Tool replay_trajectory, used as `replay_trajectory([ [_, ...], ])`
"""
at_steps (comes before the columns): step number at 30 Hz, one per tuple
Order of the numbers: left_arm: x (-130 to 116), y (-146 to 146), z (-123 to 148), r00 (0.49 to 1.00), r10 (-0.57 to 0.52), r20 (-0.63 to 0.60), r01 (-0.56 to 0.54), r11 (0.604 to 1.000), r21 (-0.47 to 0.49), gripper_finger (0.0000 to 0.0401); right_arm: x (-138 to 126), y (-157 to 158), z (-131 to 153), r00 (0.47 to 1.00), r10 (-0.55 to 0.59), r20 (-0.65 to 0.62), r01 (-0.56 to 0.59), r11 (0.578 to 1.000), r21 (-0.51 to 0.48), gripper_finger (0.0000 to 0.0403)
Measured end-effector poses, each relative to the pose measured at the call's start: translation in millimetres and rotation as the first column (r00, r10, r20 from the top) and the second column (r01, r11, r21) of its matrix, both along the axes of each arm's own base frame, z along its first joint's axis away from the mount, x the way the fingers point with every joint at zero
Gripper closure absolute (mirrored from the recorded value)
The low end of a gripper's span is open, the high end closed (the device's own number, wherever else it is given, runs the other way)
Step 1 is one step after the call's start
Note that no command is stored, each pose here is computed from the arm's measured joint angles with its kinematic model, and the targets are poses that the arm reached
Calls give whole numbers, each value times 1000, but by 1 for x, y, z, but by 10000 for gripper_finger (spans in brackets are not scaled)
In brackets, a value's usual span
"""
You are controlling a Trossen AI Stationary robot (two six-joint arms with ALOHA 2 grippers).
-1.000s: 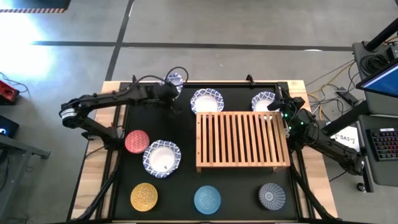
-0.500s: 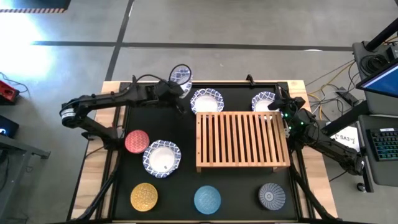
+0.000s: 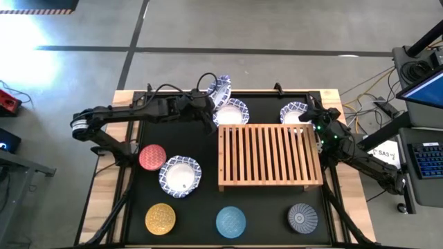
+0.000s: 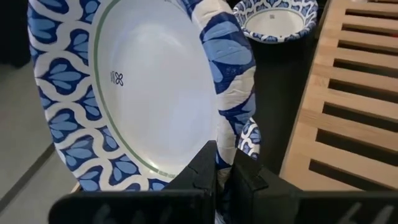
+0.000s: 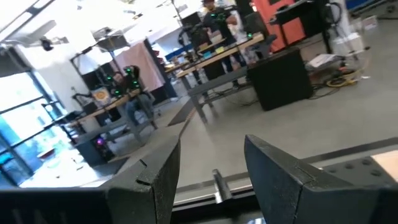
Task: Place and stack bowls onto a shelf
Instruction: Put the top left big white and blue bowl on the shelf
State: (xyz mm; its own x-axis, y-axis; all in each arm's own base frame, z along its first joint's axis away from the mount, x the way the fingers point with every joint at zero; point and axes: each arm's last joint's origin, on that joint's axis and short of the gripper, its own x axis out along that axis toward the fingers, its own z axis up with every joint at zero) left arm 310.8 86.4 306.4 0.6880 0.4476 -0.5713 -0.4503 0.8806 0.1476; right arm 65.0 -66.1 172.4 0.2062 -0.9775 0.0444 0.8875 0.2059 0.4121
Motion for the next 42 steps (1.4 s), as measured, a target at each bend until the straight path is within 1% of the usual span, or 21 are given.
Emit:
replay_trajectory([
  [4, 0, 0, -1, 1000, 0, -2, 0, 1000, 0, 401, -1, 0, 0, 999, -19, 37, 19, 1000, 6, 234],
  [12, 0, 0, -1, 1000, -2, -3, 2, 1000, 2, 401, -1, 0, 9, 996, -17, 90, 22, 999, -50, 234],
  [19, 0, 0, -1, 1000, -2, -3, 2, 1000, 2, 401, -2, 1, 12, 994, -19, 107, 26, 997, -71, 234],
  [22, 0, 0, -1, 1000, -2, -4, 2, 1000, 2, 401, -2, 1, 14, 986, -12, 168, 25, 997, -77, 234],
  [24, 0, 0, -1, 1000, -2, -3, 2, 1000, 2, 401, -3, 2, 18, 978, -3, 209, 25, 995, -102, 234],
  [26, 0, 0, -1, 1000, -2, -4, 2, 1000, 2, 401, -3, 2, 22, 975, 30, 218, -1, 991, -133, 234],
  [29, 0, 0, -1, 1000, -4, -4, 4, 1000, 2, 401, -2, 4, 29, 976, 128, 175, -94, 977, -191, 234],
  [31, 1, 0, -1, 1000, -30, -9, 30, 1000, 4, 401, -2, 6, 40, 971, 183, 151, -145, 963, -228, 234],
  [34, 1, -1, -1, 997, -82, -16, 82, 997, 4, 401, -3, 8, 59, 971, 222, 92, -193, 949, -250, 234],
  [38, 2, -4, -1, 994, -110, -19, 110, 994, 4, 401, -2, 11, 85, 951, 305, -54, -310, 929, -203, 234],
  [42, 3, -8, -1, 986, -159, -49, 161, 986, 45, 401, 3, 11, 111, 888, 409, -208, -435, 895, -99, 234],
])
